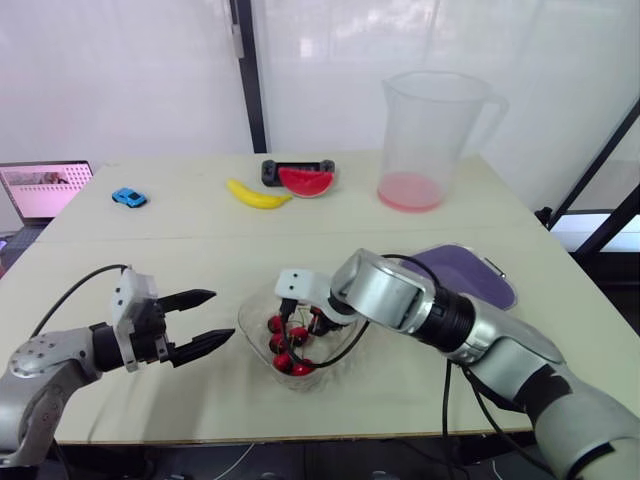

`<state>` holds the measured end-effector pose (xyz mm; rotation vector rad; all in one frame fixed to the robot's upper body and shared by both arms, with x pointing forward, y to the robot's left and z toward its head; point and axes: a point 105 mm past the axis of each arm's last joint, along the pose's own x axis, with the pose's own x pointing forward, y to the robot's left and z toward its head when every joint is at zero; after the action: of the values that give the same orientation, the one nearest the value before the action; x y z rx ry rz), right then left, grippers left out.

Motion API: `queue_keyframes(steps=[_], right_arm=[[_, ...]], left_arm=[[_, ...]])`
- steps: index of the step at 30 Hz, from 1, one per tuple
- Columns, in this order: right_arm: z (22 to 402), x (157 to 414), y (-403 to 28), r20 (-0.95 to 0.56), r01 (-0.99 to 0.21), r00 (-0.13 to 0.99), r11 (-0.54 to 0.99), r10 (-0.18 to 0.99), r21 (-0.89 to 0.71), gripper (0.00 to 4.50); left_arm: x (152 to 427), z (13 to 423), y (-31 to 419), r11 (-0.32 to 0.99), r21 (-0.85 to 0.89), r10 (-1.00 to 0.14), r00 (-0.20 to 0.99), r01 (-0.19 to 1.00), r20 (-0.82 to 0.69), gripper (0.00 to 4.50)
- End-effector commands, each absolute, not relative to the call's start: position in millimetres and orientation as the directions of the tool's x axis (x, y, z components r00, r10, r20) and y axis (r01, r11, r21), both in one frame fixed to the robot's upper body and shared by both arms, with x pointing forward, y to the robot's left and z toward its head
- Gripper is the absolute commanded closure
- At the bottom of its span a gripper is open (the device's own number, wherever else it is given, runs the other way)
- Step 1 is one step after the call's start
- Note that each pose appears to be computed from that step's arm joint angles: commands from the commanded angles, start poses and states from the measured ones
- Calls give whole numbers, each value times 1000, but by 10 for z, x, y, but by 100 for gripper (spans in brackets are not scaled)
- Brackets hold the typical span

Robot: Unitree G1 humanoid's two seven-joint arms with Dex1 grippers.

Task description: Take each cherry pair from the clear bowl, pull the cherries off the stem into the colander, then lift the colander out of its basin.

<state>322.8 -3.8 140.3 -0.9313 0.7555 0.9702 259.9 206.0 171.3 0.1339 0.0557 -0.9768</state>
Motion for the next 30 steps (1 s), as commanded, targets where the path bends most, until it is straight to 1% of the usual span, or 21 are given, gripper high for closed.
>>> queue_keyframes(steps=[1, 2, 4, 6, 11, 14, 17, 19, 20, 23, 25, 27, 30], right_arm=[[1531, 3234, 14, -835, -909, 410, 244, 367, -339, 328], [1535, 3237, 12, -834, -908, 412, 244, 368, -341, 328], [1545, 3239, 11, -832, -907, 414, 244, 370, -343, 380], [1561, 3231, 15, -830, -908, 412, 242, 377, -341, 419], [1700, 3178, -23, -818, -911, 408, 236, 405, -338, 419], [1895, 3133, -59, -791, -914, 404, 233, 460, -331, 419], [2171, 3086, -109, -730, -913, 407, 218, 549, -345, 419], [2397, 3098, -44, -622, -901, 420, 221, 661, -373, 419], [2544, 3139, -13, -533, -880, 443, 237, 721, -411, 419], [2822, 3223, -99, -334, -797, 502, 278, 798, -536, 419], [2990, 3275, -153, -181, -720, 547, 348, 817, -601, 419], [3079, 3342, -210, -70, -658, 590, 429, 804, -619, 419], [3038, 3359, -236, -32, -607, 598, 427, 801, -670, 419]], left_arm=[[2611, 1792, 2063, 551, 129, -821, 563, 824, -94, 0], [2616, 1793, 2062, 551, 129, -821, 564, 824, -93, 0], [2627, 1793, 2060, 551, 130, -821, 563, 824, -92, 0], [2638, 1792, 2055, 550, 130, -822, 563, 825, -91, 0], [2655, 1803, 2059, 552, 129, -821, 563, 824, -87, 0], [2683, 1851, 2077, 559, 122, -820, 569, 820, -68, 0], [2757, 1997, 2088, 577, 98, -815, 580, 811, 0, 0], [2832, 2112, 2096, 602, 81, -799, 599, 795, 54, 0], [2887, 2177, 2111, 622, 73, -783, 617, 779, 83, 0], [3116, 2376, 2209, 710, 48, -700, 696, 702, 161, 0], [3235, 2496, 2230, 748, 63, -659, 727, 661, 194, 0], [3311, 2616, 2207, 767, 82, -636, 737, 637, 228, 0], [3401, 2768, 2153, 783, 96, -615, 742, 615, 266, 0]])
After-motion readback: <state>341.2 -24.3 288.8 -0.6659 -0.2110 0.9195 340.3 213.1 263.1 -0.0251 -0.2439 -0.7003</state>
